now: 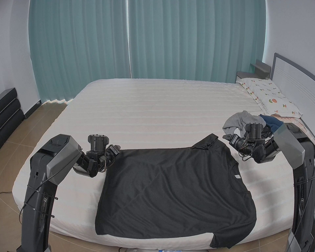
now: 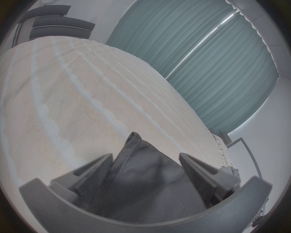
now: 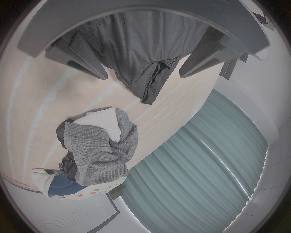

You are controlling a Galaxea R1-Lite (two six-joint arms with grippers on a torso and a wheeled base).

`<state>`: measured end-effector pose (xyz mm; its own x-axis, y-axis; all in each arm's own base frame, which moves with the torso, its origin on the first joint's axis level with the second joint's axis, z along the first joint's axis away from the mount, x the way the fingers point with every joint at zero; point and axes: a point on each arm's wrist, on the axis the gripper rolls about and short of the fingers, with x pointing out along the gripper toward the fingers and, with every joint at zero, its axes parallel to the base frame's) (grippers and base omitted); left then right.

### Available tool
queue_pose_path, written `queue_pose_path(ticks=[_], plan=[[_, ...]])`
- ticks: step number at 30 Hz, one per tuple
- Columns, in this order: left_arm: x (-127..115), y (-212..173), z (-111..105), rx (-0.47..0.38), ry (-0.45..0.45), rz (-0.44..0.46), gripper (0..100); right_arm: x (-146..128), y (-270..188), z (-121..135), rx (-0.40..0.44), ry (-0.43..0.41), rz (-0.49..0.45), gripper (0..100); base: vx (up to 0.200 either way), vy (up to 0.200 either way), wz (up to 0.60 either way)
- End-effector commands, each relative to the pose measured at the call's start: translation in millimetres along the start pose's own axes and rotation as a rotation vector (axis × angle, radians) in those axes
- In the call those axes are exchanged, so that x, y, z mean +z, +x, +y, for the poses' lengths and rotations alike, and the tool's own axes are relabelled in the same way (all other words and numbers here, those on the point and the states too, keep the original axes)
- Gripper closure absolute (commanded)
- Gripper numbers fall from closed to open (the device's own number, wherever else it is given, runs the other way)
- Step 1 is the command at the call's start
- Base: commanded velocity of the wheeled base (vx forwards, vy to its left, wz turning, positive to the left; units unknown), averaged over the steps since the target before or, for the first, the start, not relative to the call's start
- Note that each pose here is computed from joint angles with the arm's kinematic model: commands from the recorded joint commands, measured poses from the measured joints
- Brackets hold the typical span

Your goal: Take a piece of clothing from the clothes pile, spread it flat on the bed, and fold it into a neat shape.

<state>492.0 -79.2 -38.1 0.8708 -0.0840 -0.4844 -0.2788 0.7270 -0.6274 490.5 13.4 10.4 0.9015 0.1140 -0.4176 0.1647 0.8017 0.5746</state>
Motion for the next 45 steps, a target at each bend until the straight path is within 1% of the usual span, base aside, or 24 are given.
queue_pose_path(ticks=[1,8,14,19,20,27,30,33,35,37,38,39,42,44,45], plan=[[-5,2,2,0.005,0.005,0.008,100,-7,7,-4,-0.005,-0.002,0.012,0,0.0,0.0,0.0],[-3,2,1,0.017,-0.003,-0.024,100,-17,24,-13,-0.013,-0.007,0.015,0,0.0,0.0,0.0],[-2,1,3,0.031,-0.006,-0.03,100,-28,36,-18,-0.018,-0.044,0.029,0,0.0,0.0,0.0],[-2,1,3,0.033,-0.007,-0.03,100,-29,43,-21,-0.04,-0.049,0.002,0,0.0,0.0,0.0],[-2,1,3,0.033,-0.007,-0.03,100,-29,44,-22,-0.044,-0.049,-0.001,100,0.0,0.0,0.0],[-1,0,3,0.031,-0.009,-0.032,100,-24,41,-22,-0.039,-0.045,-0.017,100,0.0,0.0,0.0],[-1,0,2,0.03,-0.01,-0.036,100,-17,38,-17,-0.018,-0.041,-0.049,100,0.0,0.0,0.0],[3,0,1,0.019,-0.048,-0.05,100,-7,35,-12,0.021,-0.042,-0.112,100,0.0,0.0,0.0],[7,-1,-1,0.007,-0.083,-0.072,100,-2,32,-11,0.033,-0.042,-0.137,100,0.0,0.0,0.0],[10,-2,-2,0.003,-0.091,-0.089,100,0,31,-11,0.037,-0.042,-0.145,100,0.0,0.0,0.0],[13,-2,-2,0.001,-0.097,-0.108,100,2,30,-10,0.044,-0.043,-0.157,100,0.0,0.0,0.0],[19,-3,-3,-0.008,-0.106,-0.15,100,6,29,-9,0.059,-0.042,-0.185,100,0.0,0.0,0.0],[27,-4,-3,-0.026,-0.121,-0.23,100,15,27,-8,0.064,-0.041,-0.251,100,0.0,0.0,0.0],[27,-4,-3,-0.026,-0.121,-0.23,100,15,27,-8,0.064,-0.041,-0.251,100,0.0,0.0,0.0],[32,-5,-3,-0.047,-0.131,-0.289,100,19,26,-11,0.058,-0.036,-0.279,100,0.0,0.0,0.0]])
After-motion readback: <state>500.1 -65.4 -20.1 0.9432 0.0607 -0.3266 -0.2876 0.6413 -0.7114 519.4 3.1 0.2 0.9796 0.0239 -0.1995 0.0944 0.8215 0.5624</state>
